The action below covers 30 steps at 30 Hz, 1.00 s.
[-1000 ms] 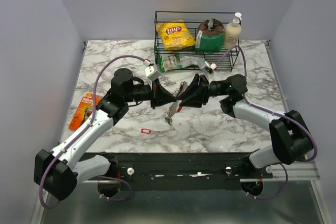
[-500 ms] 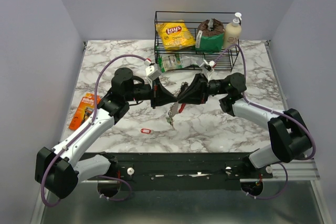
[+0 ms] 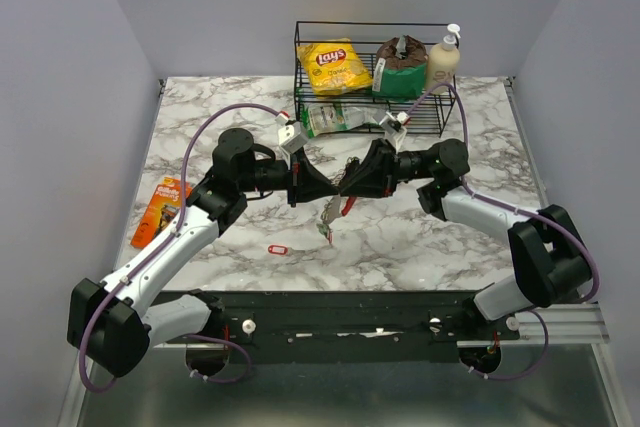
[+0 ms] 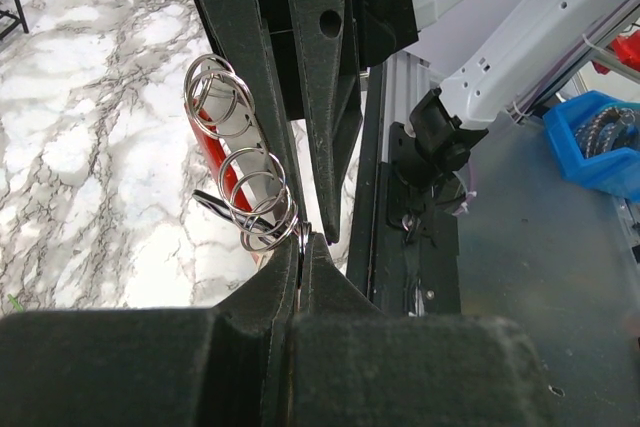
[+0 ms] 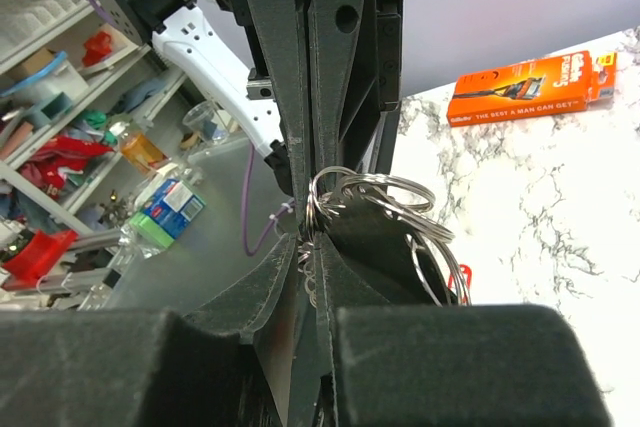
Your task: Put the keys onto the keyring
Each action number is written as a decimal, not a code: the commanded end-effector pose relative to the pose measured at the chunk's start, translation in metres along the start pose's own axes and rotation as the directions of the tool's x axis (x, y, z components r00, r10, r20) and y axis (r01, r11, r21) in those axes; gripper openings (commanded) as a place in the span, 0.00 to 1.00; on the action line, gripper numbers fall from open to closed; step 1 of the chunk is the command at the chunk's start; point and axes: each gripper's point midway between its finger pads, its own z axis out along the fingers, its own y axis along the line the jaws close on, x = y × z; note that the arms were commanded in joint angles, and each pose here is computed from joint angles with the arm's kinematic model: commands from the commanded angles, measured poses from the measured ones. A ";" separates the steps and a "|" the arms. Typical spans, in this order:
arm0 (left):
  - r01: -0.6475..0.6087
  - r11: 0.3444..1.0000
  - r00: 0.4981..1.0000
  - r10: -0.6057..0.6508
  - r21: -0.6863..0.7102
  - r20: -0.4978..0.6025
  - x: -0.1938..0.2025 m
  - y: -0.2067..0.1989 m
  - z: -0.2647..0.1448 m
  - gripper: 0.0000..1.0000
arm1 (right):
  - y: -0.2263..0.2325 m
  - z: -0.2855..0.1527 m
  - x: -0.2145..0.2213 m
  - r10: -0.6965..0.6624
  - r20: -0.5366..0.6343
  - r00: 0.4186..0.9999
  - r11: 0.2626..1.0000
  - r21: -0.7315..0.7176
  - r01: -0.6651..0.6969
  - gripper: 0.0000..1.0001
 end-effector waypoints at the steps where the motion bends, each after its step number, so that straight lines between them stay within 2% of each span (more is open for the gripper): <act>1: -0.019 0.974 0.999 0.029 0.226 -0.041 0.000 -0.049 0.008 0.00 | -0.019 0.010 -0.033 -0.026 0.126 0.992 0.998 0.068 0.018 0.21; 9: -0.016 0.971 0.998 0.031 0.238 -0.057 0.003 -0.052 0.010 0.00 | -0.021 0.012 -0.036 0.013 0.145 0.989 0.998 0.063 -0.023 0.11; 12: -0.015 0.972 0.998 0.030 0.236 -0.062 0.004 -0.053 0.011 0.00 | -0.022 0.012 -0.037 0.017 0.148 0.989 0.997 0.068 -0.027 0.01; 18: -0.017 0.979 0.996 0.033 0.204 -0.077 0.006 -0.048 0.012 0.01 | -0.019 0.012 -0.036 -0.007 0.140 0.990 0.998 0.062 -0.001 0.01; 19: -0.018 0.981 0.997 0.033 0.195 -0.076 0.006 -0.047 0.012 0.07 | -0.018 0.011 -0.035 -0.012 0.136 0.991 0.998 0.059 0.004 0.01; 20: -0.014 0.982 0.996 0.030 0.188 -0.082 0.007 -0.046 0.011 0.09 | -0.017 0.011 -0.035 -0.020 0.137 0.990 0.998 0.058 0.012 0.01; 22: -0.030 0.982 0.996 0.046 0.186 -0.081 0.008 -0.047 0.009 0.25 | -0.014 0.010 -0.035 -0.039 0.137 0.990 0.998 0.056 0.032 0.01; 24: -0.033 0.982 0.996 0.048 0.188 -0.079 0.009 -0.048 0.008 0.30 | -0.011 0.010 -0.036 -0.056 0.141 0.988 0.997 0.052 0.049 0.01; 25: -0.035 0.982 0.996 0.050 0.187 -0.077 0.009 -0.049 0.007 0.36 | -0.010 0.009 -0.036 -0.059 0.147 0.987 0.997 0.055 0.051 0.01; 28: -0.036 0.984 0.996 0.050 0.177 -0.075 0.010 -0.048 0.006 0.43 | -0.006 0.008 -0.038 -0.087 0.154 0.984 0.995 0.058 0.078 0.01; 30: -0.040 0.984 0.996 0.053 0.172 -0.071 0.009 -0.048 0.004 0.43 | -0.005 0.008 -0.039 -0.094 0.152 0.984 0.995 0.056 0.086 0.01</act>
